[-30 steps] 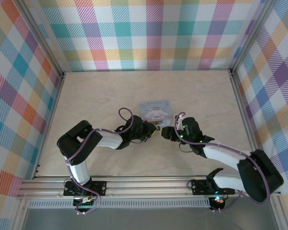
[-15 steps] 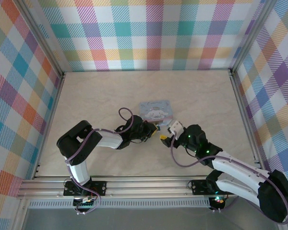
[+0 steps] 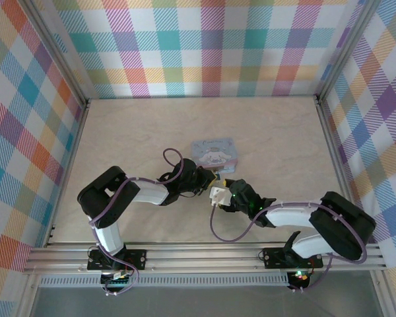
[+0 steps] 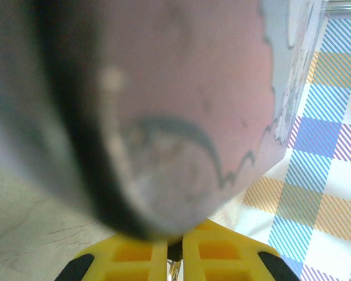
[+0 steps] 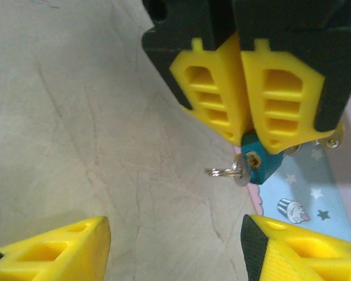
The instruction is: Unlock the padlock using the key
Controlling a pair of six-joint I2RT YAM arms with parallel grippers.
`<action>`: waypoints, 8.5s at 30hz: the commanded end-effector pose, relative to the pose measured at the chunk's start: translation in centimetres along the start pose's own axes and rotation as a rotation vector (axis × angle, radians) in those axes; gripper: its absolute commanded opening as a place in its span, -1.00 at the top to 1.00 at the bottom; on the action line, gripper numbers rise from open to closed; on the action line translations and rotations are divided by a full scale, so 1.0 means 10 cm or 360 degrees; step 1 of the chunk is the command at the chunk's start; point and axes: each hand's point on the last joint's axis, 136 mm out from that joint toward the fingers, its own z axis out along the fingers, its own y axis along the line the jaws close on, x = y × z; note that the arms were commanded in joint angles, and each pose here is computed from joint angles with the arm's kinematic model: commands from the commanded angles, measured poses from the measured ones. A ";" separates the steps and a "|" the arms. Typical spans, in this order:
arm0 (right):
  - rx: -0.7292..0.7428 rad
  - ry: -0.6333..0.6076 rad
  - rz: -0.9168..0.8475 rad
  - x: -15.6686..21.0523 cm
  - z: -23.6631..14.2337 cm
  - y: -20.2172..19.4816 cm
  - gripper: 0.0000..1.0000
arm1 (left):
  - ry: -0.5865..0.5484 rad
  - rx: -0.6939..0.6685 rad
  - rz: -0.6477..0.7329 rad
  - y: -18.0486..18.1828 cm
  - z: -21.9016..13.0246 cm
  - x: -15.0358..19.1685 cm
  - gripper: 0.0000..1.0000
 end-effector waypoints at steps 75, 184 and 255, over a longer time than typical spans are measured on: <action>0.0263 -0.0141 0.0783 -0.47 0.13 -0.87 1.00 | -0.0001 -0.0014 -0.0025 -0.08 0.00 0.02 0.79; -0.0547 -0.0504 0.2558 -0.15 0.39 -1.09 -0.39 | 0.0007 -0.0942 0.0711 0.33 -0.48 -1.37 -0.48; -0.1153 -0.0512 0.2154 -0.49 0.57 -0.47 -0.02 | -0.0055 -0.0943 0.0633 0.52 -0.79 -0.88 -0.50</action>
